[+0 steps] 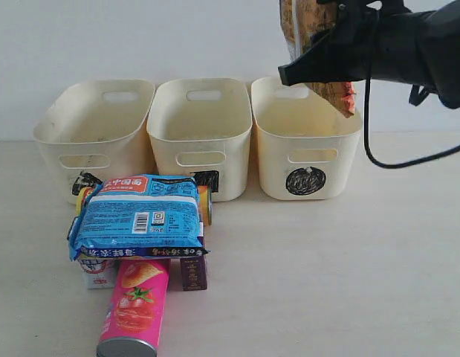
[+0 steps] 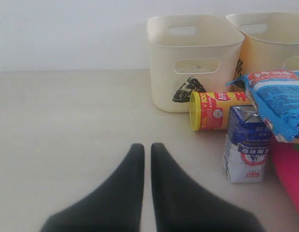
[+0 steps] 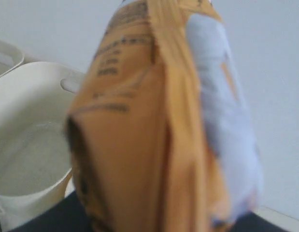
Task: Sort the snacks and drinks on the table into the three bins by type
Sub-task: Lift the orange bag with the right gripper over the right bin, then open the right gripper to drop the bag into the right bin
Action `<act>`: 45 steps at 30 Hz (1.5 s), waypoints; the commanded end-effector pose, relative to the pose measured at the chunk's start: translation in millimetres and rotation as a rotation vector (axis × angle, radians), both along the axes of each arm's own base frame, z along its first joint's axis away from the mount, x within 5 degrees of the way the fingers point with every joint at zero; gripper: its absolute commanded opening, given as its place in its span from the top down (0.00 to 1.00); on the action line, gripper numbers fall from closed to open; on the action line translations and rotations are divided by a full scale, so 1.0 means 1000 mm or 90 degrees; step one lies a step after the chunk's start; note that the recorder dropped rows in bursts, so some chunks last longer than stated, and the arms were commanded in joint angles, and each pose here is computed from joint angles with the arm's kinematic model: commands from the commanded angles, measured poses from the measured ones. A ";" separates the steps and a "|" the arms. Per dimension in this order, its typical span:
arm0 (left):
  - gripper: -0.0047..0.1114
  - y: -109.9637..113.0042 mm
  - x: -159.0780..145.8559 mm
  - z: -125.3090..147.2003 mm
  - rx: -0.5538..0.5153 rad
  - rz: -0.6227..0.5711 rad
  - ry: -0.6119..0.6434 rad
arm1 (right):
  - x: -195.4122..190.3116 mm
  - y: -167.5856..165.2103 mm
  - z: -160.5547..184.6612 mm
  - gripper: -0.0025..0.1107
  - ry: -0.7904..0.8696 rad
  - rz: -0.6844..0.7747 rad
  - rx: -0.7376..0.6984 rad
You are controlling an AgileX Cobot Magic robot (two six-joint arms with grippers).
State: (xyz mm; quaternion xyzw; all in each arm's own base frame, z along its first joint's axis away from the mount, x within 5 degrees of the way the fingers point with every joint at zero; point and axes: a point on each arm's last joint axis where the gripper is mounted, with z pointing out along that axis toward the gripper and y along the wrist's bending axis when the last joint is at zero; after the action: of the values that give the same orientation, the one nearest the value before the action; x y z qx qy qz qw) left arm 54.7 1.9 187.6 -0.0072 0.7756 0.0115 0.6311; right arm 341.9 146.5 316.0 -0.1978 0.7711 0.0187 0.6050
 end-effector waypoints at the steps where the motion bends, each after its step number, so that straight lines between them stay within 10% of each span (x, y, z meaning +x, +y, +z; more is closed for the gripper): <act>1: 0.92 0.000 0.000 -0.001 -0.003 -0.003 0.000 | 0.044 -0.005 0.002 0.98 0.001 0.000 0.008; 9: 0.92 0.000 0.000 -0.001 -0.003 -0.003 0.000 | 0.129 0.003 -0.041 0.98 0.014 -0.029 0.024; 25: 0.92 0.000 0.000 -0.001 -0.003 -0.003 0.000 | 0.170 0.012 -0.084 0.95 0.034 -0.032 0.034; 32: 0.92 0.000 0.000 -0.001 -0.003 -0.003 0.000 | 0.173 0.003 -0.088 0.70 0.044 -0.043 0.049; 39: 0.92 0.000 0.000 -0.001 -0.003 -0.003 0.000 | 0.174 0.000 -0.089 0.21 0.055 -0.047 0.072; 45: 0.92 0.000 0.000 -0.001 -0.003 -0.003 0.000 | 0.172 0.002 -0.084 0.14 0.053 -0.040 0.075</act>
State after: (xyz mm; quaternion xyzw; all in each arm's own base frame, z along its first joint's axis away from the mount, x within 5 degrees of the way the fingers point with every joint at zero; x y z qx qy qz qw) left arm 54.7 1.9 187.6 -0.0072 0.7756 0.0115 0.6311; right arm 514.7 151.3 220.8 -0.1376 0.8055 0.0537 0.5739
